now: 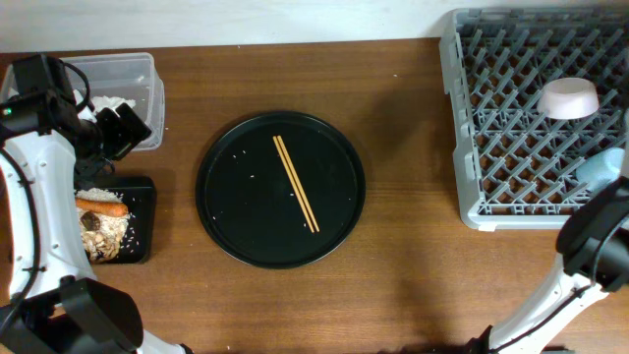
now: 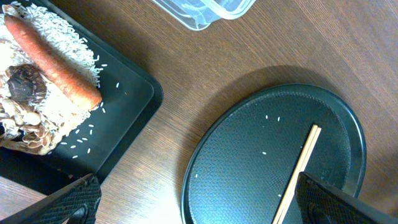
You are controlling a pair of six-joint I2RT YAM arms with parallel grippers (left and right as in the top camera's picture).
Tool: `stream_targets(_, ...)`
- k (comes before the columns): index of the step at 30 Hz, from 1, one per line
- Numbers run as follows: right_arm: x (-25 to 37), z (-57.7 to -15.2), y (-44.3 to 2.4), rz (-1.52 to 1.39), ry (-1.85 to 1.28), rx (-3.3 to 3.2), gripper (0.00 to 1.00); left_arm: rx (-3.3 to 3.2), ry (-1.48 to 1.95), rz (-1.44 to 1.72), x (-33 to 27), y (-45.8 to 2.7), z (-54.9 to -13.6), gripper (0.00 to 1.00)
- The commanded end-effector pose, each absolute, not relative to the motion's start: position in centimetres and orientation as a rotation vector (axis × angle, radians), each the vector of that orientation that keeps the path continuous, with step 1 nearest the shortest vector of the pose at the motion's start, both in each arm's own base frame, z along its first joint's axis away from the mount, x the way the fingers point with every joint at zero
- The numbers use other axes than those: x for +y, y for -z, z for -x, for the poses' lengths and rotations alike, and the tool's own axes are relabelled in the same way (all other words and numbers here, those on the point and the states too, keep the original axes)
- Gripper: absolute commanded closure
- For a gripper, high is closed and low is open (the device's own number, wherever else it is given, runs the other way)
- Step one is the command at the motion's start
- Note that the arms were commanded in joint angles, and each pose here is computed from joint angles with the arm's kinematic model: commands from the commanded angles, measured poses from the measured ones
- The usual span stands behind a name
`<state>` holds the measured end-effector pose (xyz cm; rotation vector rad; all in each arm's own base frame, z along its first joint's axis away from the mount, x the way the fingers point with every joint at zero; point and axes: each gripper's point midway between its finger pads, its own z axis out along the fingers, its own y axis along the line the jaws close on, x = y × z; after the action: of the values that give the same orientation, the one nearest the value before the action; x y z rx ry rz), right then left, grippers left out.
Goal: Sort waste into correct bins and load items into the dishwasher rack
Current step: 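Release the plate in the rack and move the right gripper left to the tray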
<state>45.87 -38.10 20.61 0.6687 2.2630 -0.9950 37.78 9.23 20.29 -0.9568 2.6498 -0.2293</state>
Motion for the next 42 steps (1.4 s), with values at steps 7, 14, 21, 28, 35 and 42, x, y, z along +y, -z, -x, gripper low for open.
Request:
stream_targets(7, -33.1, -48.3, -18.7, -0.783, 0.657, 2.265, 0.14, 2.618, 0.226, 0.963, 9.3, -21.3, -37.6, 0.01)
stream_targets(14, -29.1, -50.6, -20.1, -0.796, 0.263, 2.222, 0.13, 2.618, 0.226, 0.963, 9.3, -21.3, -37.6, 0.01)
stream_targets(21, -21.6, -50.3, -21.7, -0.648, -0.203, 2.317, 0.02, 2.618, 0.226, 0.963, 9.3, -21.3, -37.6, 0.01)
stream_targets(28, -3.9, -48.1, -31.8, -0.075, -1.444, 2.012, 0.02, 2.618, 0.226, 0.963, 9.3, -21.3, -37.5, 0.01)
stream_targets(35, 7.2, -47.2, -23.3, -0.079, -1.108, 2.547, 0.02, 2.618, 0.226, 0.963, 9.3, -21.3, -37.6, 0.01)
stream_targets(42, 14.9, -45.6, -18.1, -0.041, -0.365, 2.792, 0.02, 2.618, 0.226, 0.963, 9.3, -21.3, -37.6, 0.01)
